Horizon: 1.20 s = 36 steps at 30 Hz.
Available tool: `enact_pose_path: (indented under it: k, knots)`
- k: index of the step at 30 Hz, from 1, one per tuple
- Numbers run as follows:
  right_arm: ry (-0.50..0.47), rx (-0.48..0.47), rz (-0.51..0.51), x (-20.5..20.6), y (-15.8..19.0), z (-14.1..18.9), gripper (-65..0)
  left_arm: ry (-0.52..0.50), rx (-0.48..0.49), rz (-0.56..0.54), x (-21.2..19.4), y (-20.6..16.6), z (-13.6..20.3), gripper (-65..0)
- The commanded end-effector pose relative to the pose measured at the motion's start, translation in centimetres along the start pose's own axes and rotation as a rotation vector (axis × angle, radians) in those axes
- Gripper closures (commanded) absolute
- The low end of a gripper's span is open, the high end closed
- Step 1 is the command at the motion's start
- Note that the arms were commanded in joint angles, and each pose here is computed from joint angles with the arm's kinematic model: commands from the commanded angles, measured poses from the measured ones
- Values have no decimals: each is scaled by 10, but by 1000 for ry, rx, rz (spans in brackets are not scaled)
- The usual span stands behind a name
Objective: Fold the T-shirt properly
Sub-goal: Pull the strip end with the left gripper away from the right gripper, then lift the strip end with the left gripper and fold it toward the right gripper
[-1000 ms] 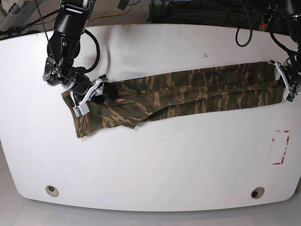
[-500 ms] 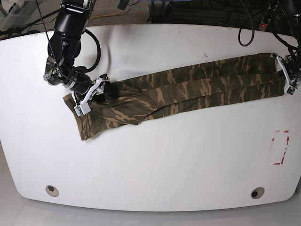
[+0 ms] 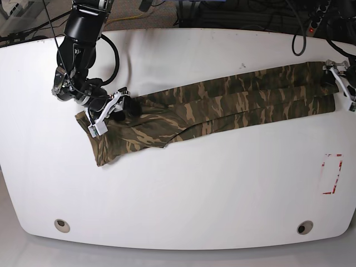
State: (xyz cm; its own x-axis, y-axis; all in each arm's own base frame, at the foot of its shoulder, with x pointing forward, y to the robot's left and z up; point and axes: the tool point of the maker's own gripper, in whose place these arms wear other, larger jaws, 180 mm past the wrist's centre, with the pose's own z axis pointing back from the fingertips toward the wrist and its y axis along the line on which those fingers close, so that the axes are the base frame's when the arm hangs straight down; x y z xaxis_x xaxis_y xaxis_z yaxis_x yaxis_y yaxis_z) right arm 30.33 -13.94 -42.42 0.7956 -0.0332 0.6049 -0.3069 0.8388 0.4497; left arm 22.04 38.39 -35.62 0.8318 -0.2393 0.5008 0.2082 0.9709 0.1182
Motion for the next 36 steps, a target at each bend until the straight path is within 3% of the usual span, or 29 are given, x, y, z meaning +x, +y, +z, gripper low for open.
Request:
enact_pose_path:
  k: [1,9,16,26,36]
  knots:
    - [129,-64,6,-25,-14,4,-371,-56,39,56,11,24,21,-511]
    - [128,-64,7,-24,-14,3,-371,-156,-41,247,6,23,22,-514]
    - [128,-64,6,-24,-14,3,-371,-155,-140,449,-17,7,-13,-514]
    - [128,-64,6,-24,-14,3,-371,-155,-202,492,-19,-20,-30,-515]
    - [129,-64,5,-25,-14,3,-371,-219,-255,528,3,-41,-43,-512]
